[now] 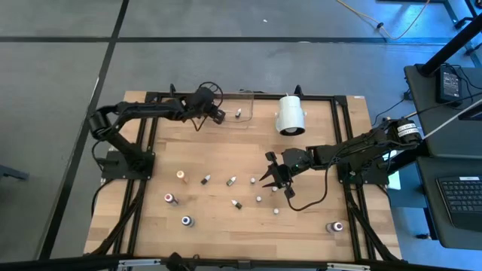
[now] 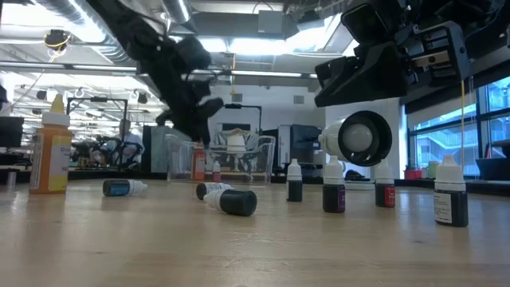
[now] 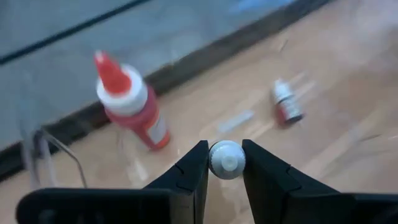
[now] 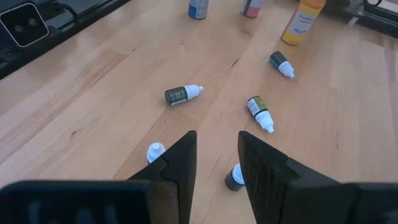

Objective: Pick & Place food coloring
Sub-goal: Put the black food coloring bottle into the transparent bin

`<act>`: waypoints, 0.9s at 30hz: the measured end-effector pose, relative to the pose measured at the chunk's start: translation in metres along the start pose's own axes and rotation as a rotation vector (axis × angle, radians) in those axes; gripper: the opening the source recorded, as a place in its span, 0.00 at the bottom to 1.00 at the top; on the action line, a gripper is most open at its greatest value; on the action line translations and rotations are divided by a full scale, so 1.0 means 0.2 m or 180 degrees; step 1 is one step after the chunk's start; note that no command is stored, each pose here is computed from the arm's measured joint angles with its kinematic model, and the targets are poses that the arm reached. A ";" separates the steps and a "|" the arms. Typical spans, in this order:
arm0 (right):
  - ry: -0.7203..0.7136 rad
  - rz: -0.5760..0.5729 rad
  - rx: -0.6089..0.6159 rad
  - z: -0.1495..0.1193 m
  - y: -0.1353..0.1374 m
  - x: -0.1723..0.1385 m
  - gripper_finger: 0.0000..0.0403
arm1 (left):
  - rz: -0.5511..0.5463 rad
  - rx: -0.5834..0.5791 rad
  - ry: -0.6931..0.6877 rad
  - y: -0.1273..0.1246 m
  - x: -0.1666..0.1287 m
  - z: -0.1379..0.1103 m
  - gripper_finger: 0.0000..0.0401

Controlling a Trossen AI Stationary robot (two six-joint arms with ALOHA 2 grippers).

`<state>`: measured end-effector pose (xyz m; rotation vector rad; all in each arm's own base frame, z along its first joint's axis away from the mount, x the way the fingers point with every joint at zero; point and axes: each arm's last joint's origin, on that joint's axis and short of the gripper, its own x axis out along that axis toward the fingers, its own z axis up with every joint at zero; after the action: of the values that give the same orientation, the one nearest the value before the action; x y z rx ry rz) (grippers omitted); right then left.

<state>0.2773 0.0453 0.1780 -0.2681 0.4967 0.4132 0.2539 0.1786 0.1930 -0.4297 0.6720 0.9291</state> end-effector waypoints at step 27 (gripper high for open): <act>-0.0014 -0.0004 0.0029 0.00 0.00 0.00 0.30 | -0.0038 0.0026 0.0237 0.00 0.16 -0.07 0.25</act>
<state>0.2775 0.0454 0.1783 -0.2587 0.4941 0.4101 0.2632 0.1883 0.1599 -0.4625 0.7399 0.9021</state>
